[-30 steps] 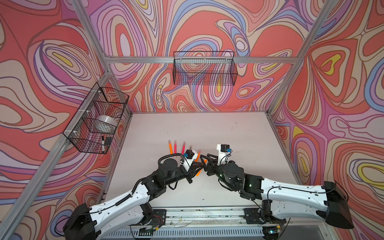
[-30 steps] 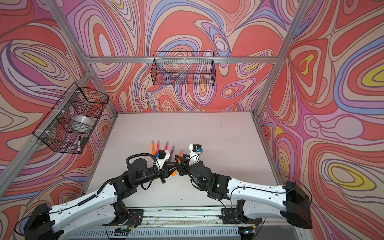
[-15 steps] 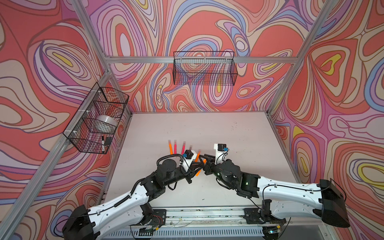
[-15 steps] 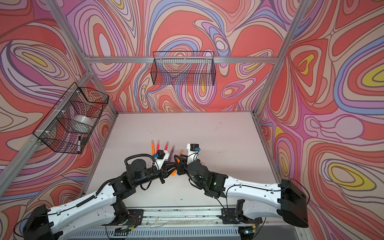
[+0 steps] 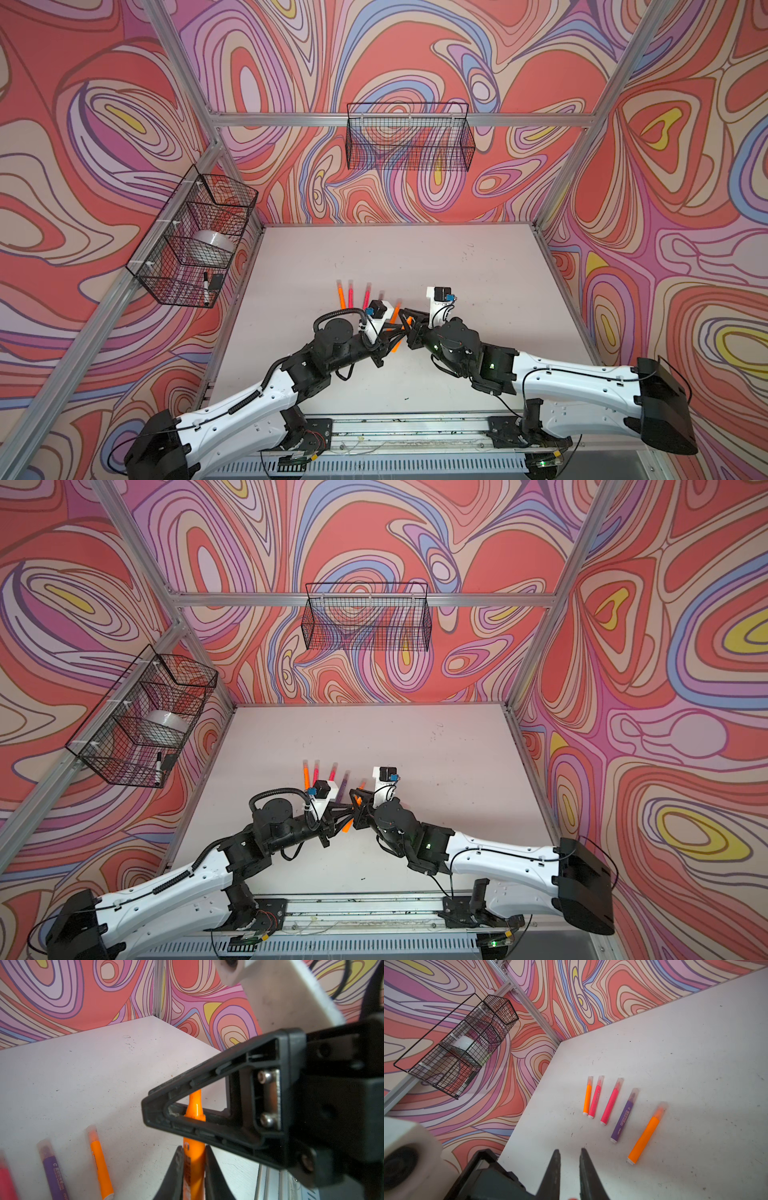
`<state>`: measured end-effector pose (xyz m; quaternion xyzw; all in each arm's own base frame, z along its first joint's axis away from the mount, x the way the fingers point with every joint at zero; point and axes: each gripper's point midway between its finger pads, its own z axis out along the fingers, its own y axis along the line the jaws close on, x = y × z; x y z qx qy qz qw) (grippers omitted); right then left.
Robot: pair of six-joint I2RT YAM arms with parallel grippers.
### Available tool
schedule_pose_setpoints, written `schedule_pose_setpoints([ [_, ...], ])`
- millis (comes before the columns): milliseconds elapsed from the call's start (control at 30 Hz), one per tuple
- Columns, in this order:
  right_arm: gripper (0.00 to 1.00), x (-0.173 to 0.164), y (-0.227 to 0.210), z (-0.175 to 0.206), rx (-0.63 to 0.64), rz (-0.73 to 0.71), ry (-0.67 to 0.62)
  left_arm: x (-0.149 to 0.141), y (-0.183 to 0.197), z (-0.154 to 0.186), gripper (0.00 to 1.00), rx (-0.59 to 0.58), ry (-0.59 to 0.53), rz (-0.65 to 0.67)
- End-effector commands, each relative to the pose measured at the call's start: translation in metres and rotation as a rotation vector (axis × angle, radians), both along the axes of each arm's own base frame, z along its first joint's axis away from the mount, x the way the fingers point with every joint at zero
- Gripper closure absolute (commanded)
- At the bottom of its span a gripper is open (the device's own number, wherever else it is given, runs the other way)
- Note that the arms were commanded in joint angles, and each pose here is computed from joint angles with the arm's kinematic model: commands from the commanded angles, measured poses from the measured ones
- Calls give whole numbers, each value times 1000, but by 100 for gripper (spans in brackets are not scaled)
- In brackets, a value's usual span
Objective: Insert pens into pen caps
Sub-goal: Pick up the pen from the bottom-center of the table.
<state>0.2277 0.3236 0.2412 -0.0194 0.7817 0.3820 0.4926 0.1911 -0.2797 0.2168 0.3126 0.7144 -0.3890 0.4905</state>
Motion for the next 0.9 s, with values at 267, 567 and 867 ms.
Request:
schedule_pose_setpoints([
  [267, 90, -3, 21, 4, 55, 67, 13, 9, -3, 0, 69, 8, -24, 28],
  [567, 90, -3, 25, -1, 59, 74, 26, 11, -1, 2, 87, 0, -31, 46],
  [867, 46, -1, 19, -6, 29, 50, 27, 27, 10, -5, 100, 36, -13, 160],
])
